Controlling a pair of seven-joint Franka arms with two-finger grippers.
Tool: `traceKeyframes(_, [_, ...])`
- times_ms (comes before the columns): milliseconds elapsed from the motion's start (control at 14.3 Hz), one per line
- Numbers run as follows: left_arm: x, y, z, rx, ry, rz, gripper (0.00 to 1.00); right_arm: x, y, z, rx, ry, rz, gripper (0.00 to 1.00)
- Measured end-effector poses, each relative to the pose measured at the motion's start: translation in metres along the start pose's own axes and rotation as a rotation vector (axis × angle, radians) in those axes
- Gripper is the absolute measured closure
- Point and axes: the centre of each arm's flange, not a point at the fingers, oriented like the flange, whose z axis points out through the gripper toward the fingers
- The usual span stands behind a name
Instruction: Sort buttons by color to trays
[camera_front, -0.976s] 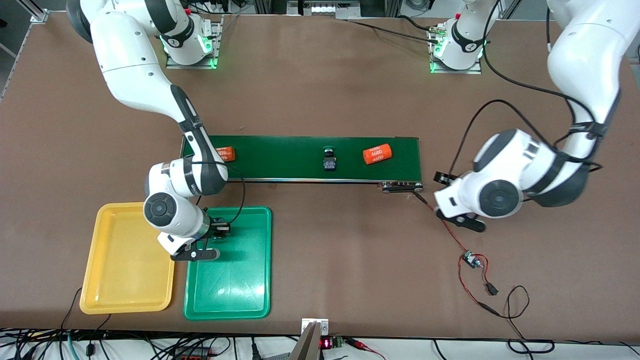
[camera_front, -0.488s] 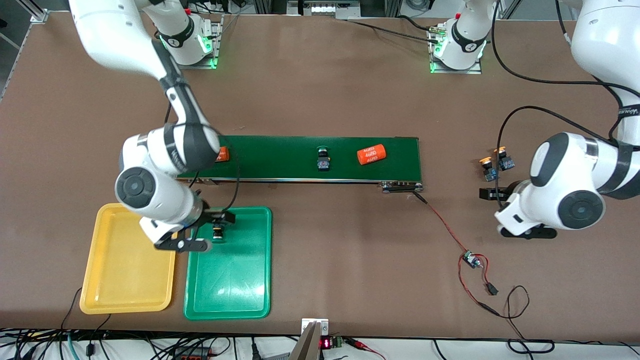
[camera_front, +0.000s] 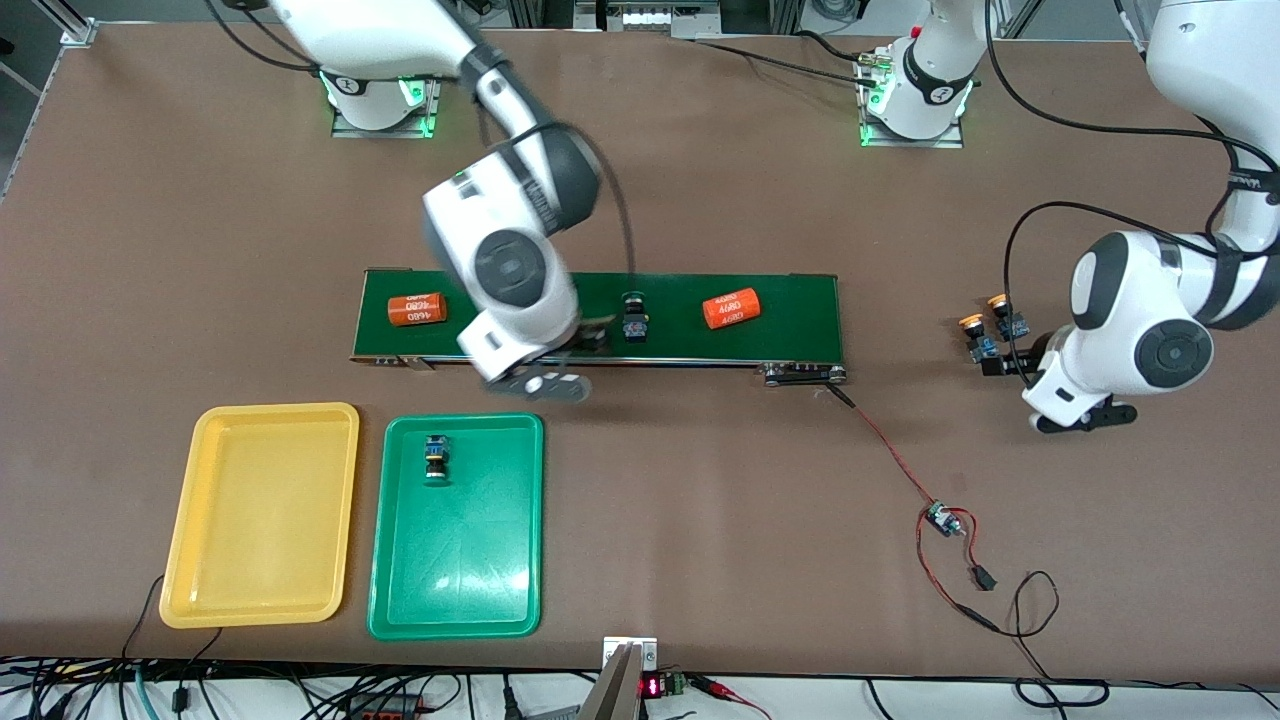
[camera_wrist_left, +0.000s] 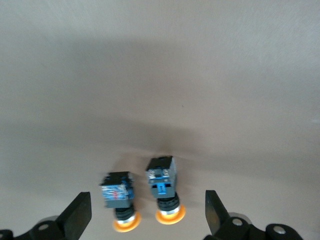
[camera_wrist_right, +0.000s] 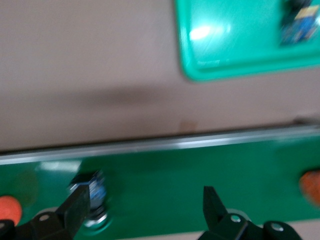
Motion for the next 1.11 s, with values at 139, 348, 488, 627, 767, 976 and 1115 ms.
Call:
traceKeyframes(139, [-0.009,-0.005,0.029,-0.046,0.010,-0.035,0.00,-0.034,-0.029,0.011,-0.022,-0.007,0.025,0.00])
traceKeyframes(348, [-0.023,-0.005,0.062,-0.073,-0.016,-0.060,0.00,-0.066,-0.049,0.037,-0.058,-0.023,0.023,0.00])
traceKeyframes(488, [-0.027,-0.003,0.074,-0.076,-0.033,-0.064,0.07,-0.073,-0.050,0.059,-0.071,-0.024,0.015,0.00])
traceKeyframes(627, [-0.026,-0.001,0.081,-0.079,-0.035,-0.064,0.27,-0.070,-0.044,0.076,-0.074,-0.016,0.013,0.00])
traceKeyframes(767, [-0.026,-0.001,0.083,-0.079,-0.036,-0.063,0.47,-0.059,-0.034,0.081,-0.076,-0.011,0.006,0.00])
traceKeyframes(976, [-0.023,-0.001,0.077,-0.081,-0.023,-0.064,0.67,-0.039,-0.018,0.079,-0.066,-0.007,-0.006,0.00])
traceKeyframes(1115, [-0.018,0.001,0.060,-0.081,0.000,-0.058,0.67,-0.035,-0.015,0.082,-0.062,-0.005,-0.012,0.00])
